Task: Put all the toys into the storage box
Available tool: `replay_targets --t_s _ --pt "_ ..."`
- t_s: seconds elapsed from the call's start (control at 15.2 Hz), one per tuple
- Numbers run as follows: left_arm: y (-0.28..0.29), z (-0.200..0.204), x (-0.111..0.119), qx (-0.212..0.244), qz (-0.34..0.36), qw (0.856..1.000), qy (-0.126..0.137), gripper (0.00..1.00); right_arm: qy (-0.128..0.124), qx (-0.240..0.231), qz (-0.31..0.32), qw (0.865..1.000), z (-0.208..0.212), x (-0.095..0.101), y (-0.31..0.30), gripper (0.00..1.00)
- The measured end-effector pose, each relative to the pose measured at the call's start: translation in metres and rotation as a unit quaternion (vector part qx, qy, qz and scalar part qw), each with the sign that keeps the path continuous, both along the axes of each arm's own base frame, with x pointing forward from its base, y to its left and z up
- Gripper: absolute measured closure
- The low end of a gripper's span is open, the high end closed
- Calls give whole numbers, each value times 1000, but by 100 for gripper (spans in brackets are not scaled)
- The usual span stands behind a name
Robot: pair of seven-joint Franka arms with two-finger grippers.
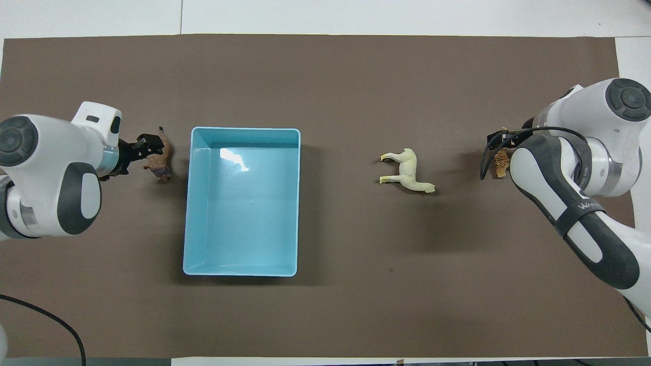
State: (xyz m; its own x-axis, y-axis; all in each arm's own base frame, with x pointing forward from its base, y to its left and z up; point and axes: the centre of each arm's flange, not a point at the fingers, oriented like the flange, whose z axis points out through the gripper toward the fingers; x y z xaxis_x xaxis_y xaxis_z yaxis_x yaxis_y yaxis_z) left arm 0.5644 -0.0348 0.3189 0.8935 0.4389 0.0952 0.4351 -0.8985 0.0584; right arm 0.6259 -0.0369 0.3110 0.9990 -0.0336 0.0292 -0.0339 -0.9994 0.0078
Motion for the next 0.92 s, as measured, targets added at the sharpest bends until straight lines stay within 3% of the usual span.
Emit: replay_targets --t_s 0.26,0.4,0.53,0.66,0.92 --pt "-7 -13 -3 0 -4 1000 11 0 -5 0 0 1000 -14 2 0 0" --pt "-13 -19 -3 0 -8 1000 15 17 -2 1 1 1000 -19 2 1 0" --pt "-15 -17 0 0 -10 1000 17 44 -1 1 2 1000 -19 2 3 3" --pt "-13 -6 8 1 -8 1000 26 59 0 1 9 1000 -21 2 11 22" --pt "-16 52 36 4 -8 998 58 59 1 1 11 1000 -23 -1 17 63"
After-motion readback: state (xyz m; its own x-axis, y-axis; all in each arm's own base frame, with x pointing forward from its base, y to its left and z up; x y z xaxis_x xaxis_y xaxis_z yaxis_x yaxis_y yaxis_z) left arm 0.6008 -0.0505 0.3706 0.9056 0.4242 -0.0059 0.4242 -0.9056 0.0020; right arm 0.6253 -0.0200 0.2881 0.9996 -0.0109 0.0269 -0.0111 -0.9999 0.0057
